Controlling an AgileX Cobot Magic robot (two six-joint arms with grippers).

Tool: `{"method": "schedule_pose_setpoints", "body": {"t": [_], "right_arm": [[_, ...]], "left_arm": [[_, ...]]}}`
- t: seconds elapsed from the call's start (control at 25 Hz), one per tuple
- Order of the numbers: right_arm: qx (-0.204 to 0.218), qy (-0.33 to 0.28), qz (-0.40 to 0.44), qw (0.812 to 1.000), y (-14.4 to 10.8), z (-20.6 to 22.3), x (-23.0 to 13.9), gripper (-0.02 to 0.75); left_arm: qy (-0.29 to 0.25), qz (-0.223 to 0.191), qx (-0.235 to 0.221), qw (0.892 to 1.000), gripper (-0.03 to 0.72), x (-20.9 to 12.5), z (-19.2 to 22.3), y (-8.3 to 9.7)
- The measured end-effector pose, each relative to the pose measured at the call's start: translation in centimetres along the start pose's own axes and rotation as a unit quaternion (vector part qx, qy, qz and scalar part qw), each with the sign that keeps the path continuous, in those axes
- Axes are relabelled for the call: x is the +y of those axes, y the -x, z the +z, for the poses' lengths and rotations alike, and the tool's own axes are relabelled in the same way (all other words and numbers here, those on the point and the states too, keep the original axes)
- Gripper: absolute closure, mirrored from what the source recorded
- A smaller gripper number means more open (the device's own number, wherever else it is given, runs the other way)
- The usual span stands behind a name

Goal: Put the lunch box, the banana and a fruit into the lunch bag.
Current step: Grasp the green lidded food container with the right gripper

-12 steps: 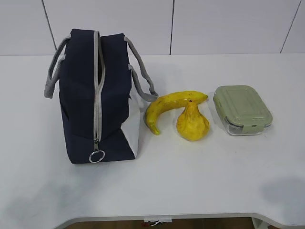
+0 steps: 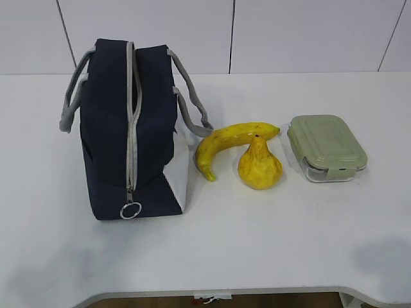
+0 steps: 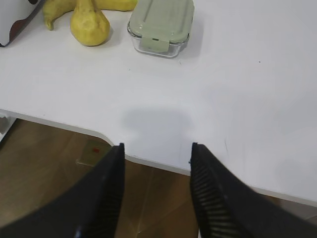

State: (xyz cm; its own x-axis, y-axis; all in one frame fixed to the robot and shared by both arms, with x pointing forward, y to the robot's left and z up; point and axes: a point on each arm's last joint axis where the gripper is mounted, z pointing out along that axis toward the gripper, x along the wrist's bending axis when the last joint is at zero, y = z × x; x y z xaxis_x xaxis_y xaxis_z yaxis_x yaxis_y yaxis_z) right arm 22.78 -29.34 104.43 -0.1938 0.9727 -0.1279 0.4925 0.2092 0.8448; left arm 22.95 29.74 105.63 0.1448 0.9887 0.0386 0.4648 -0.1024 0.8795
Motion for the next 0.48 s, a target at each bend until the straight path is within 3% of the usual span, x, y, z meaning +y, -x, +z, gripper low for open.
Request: {"method": "schedule_pose_setpoints", "body": {"t": [0.48], "right_arm": [[0.004, 0.014, 0.049, 0.999, 0.1, -1.1, 1.5, 0.375]], "left_arm": [[0.0, 0.0, 0.0, 1.0, 0.454, 0.0, 0.0, 0.0]]}}
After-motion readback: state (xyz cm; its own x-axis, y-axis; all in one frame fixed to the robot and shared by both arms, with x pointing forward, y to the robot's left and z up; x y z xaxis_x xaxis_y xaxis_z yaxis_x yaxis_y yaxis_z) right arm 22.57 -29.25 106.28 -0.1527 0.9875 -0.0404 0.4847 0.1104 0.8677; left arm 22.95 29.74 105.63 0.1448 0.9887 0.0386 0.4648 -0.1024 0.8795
